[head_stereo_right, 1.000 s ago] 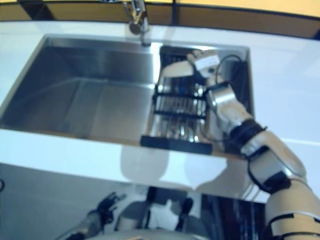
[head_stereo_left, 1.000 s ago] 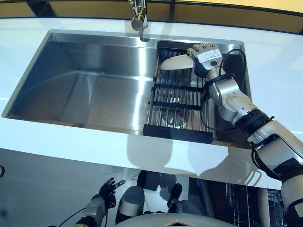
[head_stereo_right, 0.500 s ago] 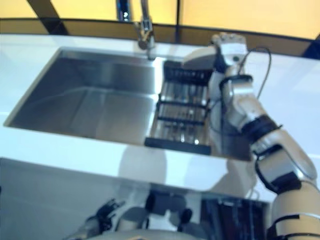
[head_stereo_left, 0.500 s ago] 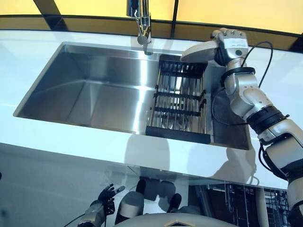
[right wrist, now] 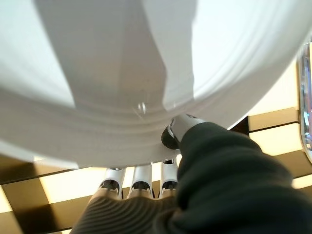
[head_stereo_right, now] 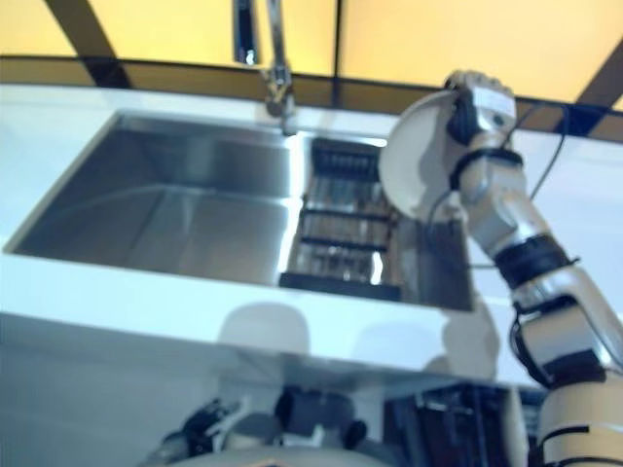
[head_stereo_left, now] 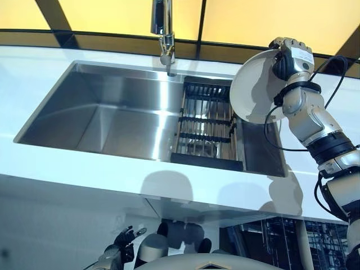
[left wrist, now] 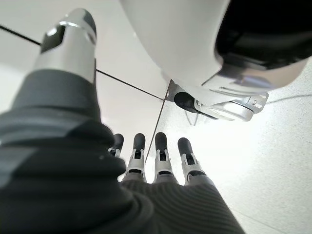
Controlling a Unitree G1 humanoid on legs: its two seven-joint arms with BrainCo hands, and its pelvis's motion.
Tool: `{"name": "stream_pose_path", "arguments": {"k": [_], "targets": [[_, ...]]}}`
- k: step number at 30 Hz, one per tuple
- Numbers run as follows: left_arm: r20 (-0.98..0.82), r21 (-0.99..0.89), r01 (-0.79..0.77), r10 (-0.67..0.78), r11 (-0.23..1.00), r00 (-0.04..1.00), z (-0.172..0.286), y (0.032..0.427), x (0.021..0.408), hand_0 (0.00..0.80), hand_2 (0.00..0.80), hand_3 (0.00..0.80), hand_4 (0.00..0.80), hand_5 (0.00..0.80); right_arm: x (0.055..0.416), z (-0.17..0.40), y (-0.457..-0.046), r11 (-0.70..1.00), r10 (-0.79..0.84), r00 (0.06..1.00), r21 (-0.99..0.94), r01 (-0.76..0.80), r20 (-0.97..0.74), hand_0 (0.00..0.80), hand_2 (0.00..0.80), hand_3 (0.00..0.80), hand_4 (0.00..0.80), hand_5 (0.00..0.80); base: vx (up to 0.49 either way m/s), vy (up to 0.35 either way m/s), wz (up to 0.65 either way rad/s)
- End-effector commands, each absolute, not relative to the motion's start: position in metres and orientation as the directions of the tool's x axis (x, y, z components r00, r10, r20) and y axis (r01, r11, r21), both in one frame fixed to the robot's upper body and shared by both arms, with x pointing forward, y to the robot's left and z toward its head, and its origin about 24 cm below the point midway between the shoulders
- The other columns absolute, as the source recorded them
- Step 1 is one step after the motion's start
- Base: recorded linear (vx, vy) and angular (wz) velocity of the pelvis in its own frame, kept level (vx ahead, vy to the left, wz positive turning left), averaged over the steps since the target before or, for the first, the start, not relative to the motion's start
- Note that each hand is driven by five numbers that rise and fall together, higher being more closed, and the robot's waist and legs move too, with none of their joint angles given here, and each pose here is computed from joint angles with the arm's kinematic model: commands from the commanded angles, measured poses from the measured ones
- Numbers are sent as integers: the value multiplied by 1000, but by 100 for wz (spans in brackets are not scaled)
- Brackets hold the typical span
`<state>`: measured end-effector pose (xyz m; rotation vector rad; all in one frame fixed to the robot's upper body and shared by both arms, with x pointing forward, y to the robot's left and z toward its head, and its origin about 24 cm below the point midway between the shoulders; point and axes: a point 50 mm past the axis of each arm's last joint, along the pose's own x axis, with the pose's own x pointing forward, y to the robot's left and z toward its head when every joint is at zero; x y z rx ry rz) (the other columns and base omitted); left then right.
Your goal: Take plates into dishwasher
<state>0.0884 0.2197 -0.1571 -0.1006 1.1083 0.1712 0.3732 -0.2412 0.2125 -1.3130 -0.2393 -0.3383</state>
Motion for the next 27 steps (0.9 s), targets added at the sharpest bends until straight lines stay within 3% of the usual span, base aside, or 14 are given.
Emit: {"name": "stream_pose_path", "arguments": {"k": [1, 12, 27], "targets": [[-890, 50, -133, 105, 990, 443, -154, 231, 99, 0, 0, 0, 0, 0, 364, 244, -258, 207, -106, 894, -870, 448, 435, 800, 800, 800, 800, 800, 29, 5, -19], [-889, 56, -154, 120, 986, 442, -153, 234, 103, 0, 0, 0, 0, 0, 339, 228, -297, 244, -158, 935, -906, 347, 316, 800, 800, 800, 800, 800, 14, -4, -15], [-886, 67, -190, 146, 980, 439, -152, 238, 102, 0, 0, 0, 0, 0, 308, 253, -344, 229, -256, 907, -890, 394, 335, 800, 800, 800, 800, 800, 3, -4, -15]]}}
